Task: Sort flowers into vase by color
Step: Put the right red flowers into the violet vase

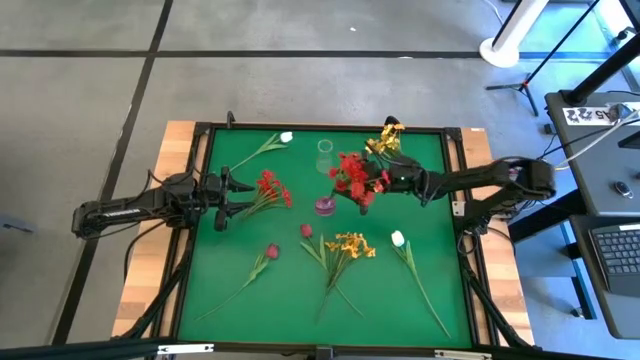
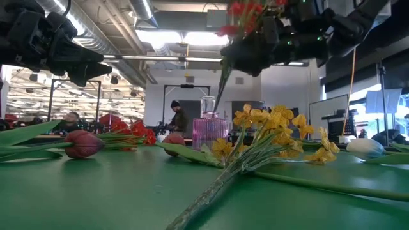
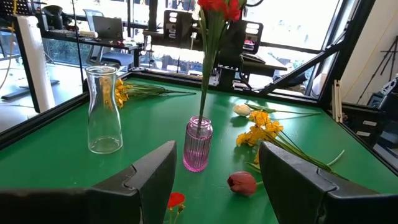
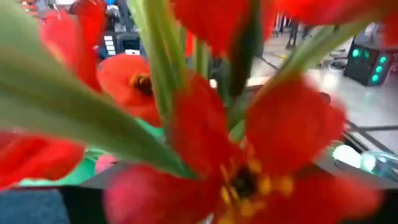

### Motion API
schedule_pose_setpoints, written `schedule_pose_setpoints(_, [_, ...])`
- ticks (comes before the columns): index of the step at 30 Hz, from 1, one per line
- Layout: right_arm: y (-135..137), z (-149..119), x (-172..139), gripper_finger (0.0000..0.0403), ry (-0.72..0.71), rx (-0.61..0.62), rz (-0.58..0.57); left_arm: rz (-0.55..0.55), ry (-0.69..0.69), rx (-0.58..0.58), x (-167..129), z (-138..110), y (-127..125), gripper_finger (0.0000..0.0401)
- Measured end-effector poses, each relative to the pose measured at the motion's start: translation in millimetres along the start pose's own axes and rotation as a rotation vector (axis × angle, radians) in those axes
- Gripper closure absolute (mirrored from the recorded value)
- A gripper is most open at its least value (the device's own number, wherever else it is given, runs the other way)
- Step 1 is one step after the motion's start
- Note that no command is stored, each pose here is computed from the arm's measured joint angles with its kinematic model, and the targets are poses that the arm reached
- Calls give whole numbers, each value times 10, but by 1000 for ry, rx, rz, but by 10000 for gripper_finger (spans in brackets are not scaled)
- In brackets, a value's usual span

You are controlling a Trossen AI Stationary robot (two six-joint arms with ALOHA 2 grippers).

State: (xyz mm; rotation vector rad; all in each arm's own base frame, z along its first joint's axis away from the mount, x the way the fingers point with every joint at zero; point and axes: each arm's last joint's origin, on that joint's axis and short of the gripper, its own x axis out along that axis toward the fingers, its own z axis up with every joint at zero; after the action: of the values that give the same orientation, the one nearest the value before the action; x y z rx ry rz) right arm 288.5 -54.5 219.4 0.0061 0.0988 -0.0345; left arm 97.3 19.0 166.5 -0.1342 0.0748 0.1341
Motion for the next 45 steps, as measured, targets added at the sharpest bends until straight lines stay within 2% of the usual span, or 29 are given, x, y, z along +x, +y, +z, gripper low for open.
schedule_pose_setpoints(6, [21,113,-136,125,32,-19,-1,0,0,0,0,0,0,177])
schedule_pose_setpoints(13, [28,287,-354,125,48,-61,-96,-1,0,0,0,0,0,177])
schedule_pose_setpoints(20, [57,430,-571,125,73,-58,-114,0,0,0,0,0,0,177])
schedule_pose_setpoints(25, [69,633,-665,125,101,-29,-120,0,0,0,0,0,0,177])
schedule_pose_setpoints(30, [66,721,-629,125,150,-2,-105,-1,0,0,0,0,0,177])
schedule_pose_setpoints(45, [21,356,-137,125,210,53,0,0,0,0,0,0,0,177])
